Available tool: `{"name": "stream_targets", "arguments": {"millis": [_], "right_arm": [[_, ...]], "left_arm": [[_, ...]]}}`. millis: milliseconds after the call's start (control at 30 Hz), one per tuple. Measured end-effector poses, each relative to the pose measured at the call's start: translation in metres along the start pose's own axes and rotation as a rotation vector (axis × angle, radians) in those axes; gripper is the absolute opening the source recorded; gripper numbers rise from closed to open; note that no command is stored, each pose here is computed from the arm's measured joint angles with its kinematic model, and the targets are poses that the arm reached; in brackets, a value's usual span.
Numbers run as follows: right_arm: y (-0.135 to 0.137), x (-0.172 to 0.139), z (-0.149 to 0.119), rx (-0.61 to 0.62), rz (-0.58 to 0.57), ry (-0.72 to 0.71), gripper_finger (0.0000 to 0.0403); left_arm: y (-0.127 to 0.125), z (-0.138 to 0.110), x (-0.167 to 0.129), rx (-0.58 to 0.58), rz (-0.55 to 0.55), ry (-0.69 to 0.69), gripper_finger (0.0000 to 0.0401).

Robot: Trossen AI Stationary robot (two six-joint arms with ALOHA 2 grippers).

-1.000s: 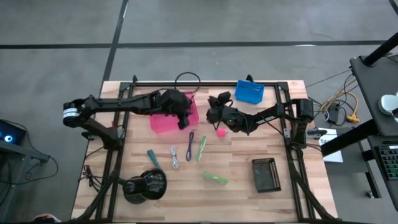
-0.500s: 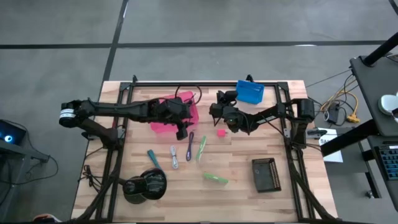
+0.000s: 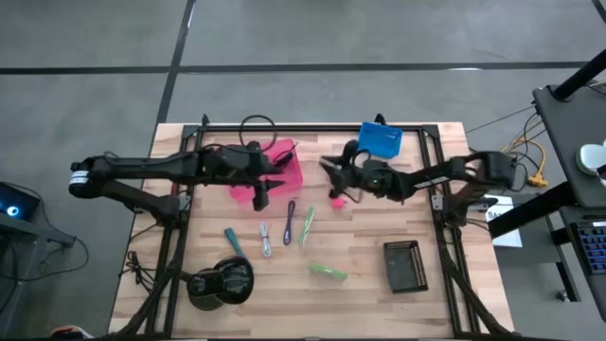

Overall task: Pick and place items into bin
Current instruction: Put the top usb box into the black bin

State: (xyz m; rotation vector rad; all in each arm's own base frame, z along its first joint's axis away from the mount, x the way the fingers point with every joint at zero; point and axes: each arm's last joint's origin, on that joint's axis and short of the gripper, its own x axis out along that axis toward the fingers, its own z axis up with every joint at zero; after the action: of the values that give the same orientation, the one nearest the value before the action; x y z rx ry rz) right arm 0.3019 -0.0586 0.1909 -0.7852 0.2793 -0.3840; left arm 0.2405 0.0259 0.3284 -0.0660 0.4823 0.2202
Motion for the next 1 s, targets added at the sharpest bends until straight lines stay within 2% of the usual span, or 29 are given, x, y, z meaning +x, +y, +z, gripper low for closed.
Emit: {"name": "stream_targets", "arguments": {"millis": [67,167,333,567,1000], "right_arm": [[-0.002,-0.009,0.007,0.021,0.168,-0.123,0.0073],[-0.009,-0.020,0.017,0.082,0.313,-0.197,0.0081],[-0.017,-0.029,0.037,0.111,0.440,-0.157,0.0127],[-0.015,-0.028,0.065,-0.008,0.570,-0.119,0.0207],[0.002,0.003,0.081,-0.073,0.831,0.073,0.0219]], "left_arm": [[0.001,0.000,-0.007,-0.002,-0.001,-0.014,0.0124],[0.002,-0.002,-0.015,0.000,0.000,-0.004,0.0124],[0.003,-0.004,-0.023,0.001,0.001,0.008,0.0124],[0.004,-0.009,-0.026,0.007,0.004,0.060,0.0124],[0.003,-0.010,-0.023,0.013,0.006,0.073,0.0124]]}}
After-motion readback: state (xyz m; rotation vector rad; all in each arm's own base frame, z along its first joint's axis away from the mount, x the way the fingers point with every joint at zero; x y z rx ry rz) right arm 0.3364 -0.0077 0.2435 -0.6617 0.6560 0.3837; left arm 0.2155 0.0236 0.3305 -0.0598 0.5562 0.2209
